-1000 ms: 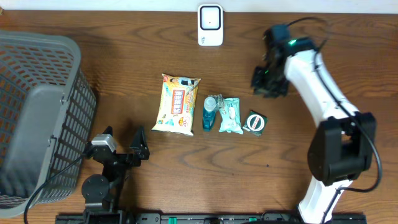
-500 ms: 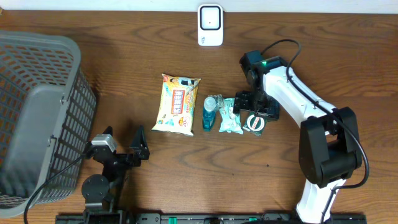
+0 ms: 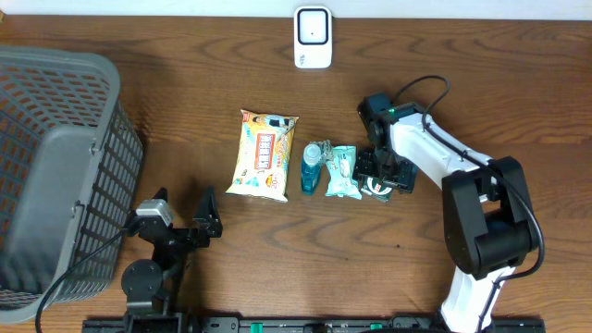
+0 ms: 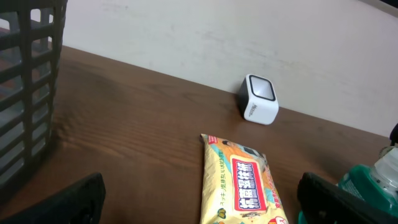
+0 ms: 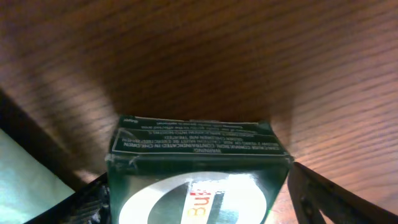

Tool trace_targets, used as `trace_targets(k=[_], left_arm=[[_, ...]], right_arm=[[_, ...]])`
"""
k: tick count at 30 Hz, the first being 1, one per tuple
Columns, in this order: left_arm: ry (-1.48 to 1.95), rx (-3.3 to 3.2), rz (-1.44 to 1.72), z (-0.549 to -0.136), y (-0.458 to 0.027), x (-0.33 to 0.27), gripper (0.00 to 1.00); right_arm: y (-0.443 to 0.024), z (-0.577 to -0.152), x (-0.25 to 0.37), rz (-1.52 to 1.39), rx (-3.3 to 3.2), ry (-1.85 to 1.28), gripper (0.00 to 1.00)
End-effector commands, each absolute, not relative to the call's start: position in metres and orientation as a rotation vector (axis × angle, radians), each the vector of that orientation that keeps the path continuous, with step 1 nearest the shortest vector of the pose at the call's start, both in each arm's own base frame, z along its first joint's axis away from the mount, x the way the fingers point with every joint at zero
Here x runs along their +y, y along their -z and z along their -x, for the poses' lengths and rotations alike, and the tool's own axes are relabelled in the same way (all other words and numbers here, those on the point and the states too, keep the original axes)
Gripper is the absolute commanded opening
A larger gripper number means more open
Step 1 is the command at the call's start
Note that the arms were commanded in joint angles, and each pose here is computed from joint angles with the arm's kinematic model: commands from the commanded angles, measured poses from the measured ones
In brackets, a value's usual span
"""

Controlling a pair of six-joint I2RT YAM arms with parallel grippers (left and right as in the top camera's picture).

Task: Scan the item barcode
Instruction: 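Lift the green tin and move it right of the row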

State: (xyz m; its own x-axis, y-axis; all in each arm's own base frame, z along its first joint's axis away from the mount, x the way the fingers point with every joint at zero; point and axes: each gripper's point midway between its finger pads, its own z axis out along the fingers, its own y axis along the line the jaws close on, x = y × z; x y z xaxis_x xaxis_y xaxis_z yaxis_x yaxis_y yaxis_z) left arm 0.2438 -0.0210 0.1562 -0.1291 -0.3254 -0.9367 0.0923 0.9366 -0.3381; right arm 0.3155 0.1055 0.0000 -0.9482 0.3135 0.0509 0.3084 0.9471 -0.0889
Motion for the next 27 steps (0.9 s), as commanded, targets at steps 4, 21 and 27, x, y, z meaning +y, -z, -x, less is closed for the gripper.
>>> trace_targets(k=[4, 21, 27], left_arm=[[0.37, 1.707, 0.184, -0.243, -0.142, -0.022, 0.98], [0.37, 1.707, 0.184, -0.243, -0.142, -0.022, 0.98], [0.37, 1.707, 0.184, -0.243, -0.142, -0.022, 0.98]], right_arm=[[0.006, -0.32, 0.101, 0.213, -3.086, -0.135, 0.68], [-0.062, -0.389, 0.078, -0.769, -3.115, -0.434, 0.99], [-0.093, -0.382, 0.094, -0.043, -3.227, -0.236, 0.99]])
